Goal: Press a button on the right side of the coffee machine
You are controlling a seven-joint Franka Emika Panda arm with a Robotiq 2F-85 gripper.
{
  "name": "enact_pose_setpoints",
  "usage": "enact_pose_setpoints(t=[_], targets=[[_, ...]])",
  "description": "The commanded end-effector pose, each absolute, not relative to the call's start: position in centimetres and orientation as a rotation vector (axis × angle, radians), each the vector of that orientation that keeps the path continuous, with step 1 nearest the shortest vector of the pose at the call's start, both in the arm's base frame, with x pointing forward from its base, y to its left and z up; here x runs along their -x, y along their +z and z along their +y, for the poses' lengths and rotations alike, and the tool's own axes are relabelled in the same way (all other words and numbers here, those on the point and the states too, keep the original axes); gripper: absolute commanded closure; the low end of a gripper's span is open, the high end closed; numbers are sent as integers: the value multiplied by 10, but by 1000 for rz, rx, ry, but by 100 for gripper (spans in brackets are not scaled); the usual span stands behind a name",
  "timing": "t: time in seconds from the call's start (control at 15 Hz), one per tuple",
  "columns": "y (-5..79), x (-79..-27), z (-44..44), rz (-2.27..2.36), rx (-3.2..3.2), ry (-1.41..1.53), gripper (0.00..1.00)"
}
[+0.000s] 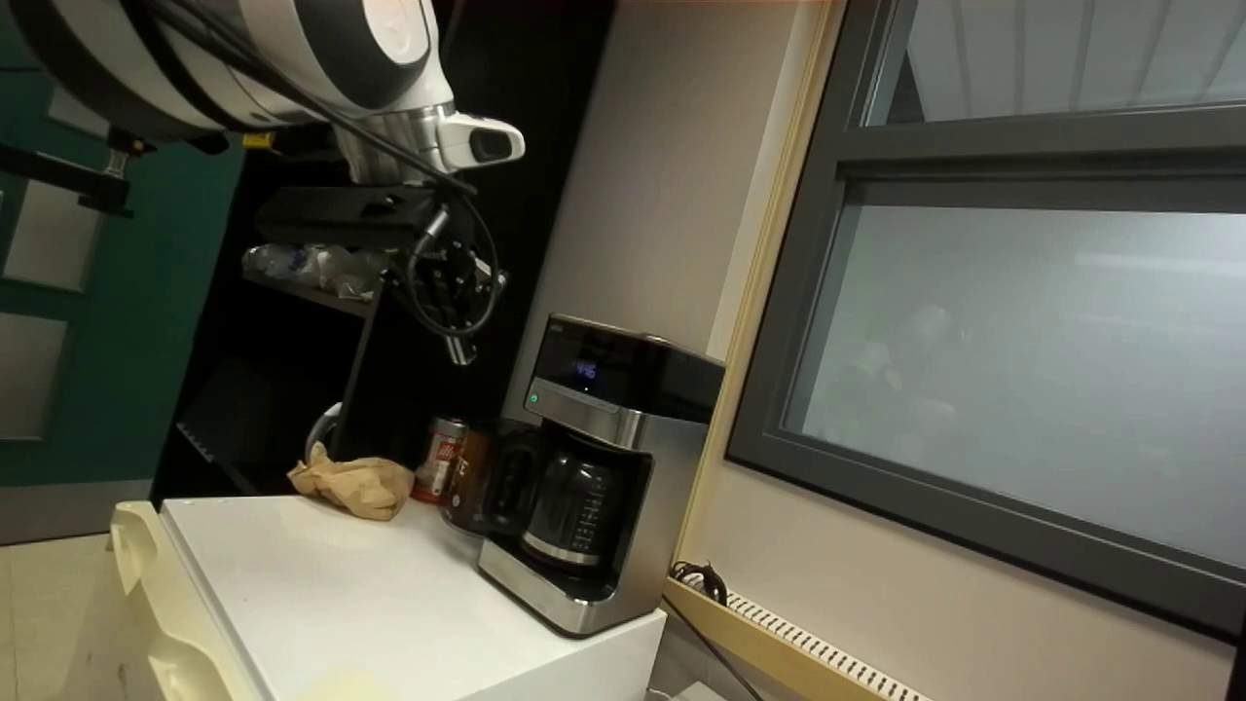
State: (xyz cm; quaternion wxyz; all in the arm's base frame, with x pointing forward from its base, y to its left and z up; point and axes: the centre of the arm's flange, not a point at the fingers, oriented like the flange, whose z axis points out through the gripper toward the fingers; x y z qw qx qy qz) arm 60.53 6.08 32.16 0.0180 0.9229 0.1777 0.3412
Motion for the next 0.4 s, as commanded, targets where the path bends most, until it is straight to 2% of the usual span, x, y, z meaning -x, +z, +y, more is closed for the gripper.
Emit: enact_pose_setpoints(t=[0.0,0.33], targets=[[336,-582,54,589,-2877,1060,99],[336,-575,54,600,-2887,1048,99]])
